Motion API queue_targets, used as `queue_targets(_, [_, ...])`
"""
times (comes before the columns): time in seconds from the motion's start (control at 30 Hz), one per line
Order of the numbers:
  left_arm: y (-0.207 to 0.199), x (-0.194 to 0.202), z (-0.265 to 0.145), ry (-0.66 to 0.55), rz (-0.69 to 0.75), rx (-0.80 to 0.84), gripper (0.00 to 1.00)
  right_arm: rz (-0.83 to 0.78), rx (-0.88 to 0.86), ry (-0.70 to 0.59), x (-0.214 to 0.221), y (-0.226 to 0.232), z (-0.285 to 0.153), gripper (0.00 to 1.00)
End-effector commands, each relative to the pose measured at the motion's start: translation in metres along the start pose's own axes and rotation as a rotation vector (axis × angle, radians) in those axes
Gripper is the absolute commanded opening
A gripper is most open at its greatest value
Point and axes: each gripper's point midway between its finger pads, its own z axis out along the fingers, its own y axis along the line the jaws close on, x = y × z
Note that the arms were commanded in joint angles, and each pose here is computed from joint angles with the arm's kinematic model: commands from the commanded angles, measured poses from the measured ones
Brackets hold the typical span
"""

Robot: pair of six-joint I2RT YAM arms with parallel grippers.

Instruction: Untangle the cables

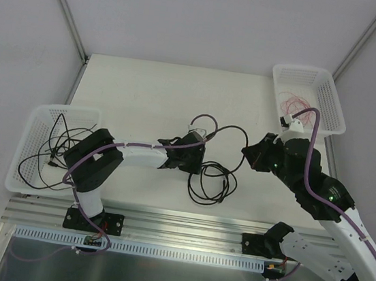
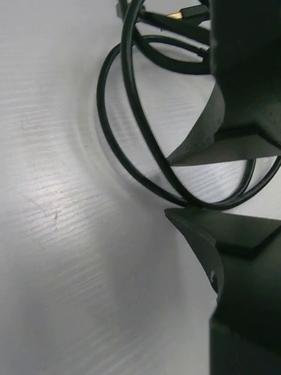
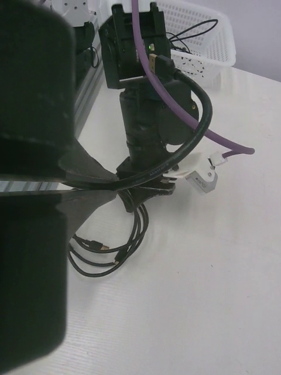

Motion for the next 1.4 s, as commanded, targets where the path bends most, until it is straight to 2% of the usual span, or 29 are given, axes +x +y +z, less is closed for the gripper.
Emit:
queue_targets(0.0, [0.010,-0.003,0.012,-0.044,-0.026,-0.076,0.33,0.046,-0.104,-0.054,-0.016,0.023,-0.008,0.01])
queue_targets(0.03, [0.014,-0.003,0.013,-0.046,-0.030,-0.087,0.26,0.046,-0.111,-0.061,-0.019,0.024,-0.011,0.01])
queue_targets(0.07, [0.016,-0.002,0.014,-0.048,-0.034,-0.099,0.00,0.047,-0.113,-0.071,-0.021,0.023,-0.015,0.01])
queue_targets(0.17, [0.026,-0.005,0.009,-0.077,-0.029,-0.134,0.00,0.032,-0.085,-0.110,-0.029,0.015,-0.028,0.01])
queue_targets(0.3, [0.061,-0.015,-0.007,-0.125,-0.073,-0.229,0.00,0.001,0.013,-0.179,-0.035,-0.014,-0.052,0.01])
queue_targets(0.5, [0.145,-0.022,-0.040,-0.112,-0.337,-0.328,0.00,-0.039,0.189,-0.294,-0.053,-0.057,-0.095,0.01])
queue_targets(0.73, [0.204,-0.031,-0.080,-0.165,-0.483,-0.426,0.00,-0.049,0.312,-0.421,-0.072,-0.092,-0.149,0.01])
queue_targets(0.87, [0.222,-0.036,-0.094,-0.195,-0.537,-0.445,0.00,-0.048,0.387,-0.469,-0.072,-0.113,-0.172,0.01])
queue_targets(1.07, [0.247,-0.046,-0.111,-0.228,-0.574,-0.510,0.00,-0.058,0.433,-0.443,-0.063,-0.124,-0.174,0.01])
queue_targets(1.23, [0.268,-0.047,-0.123,-0.226,-0.604,-0.572,0.00,0.014,0.535,-0.546,-0.067,-0.153,-0.212,0.01])
queue_targets(1.37, [0.279,-0.053,-0.131,-0.241,-0.614,-0.606,0.00,0.100,0.539,-0.626,-0.065,-0.173,-0.239,0.01])
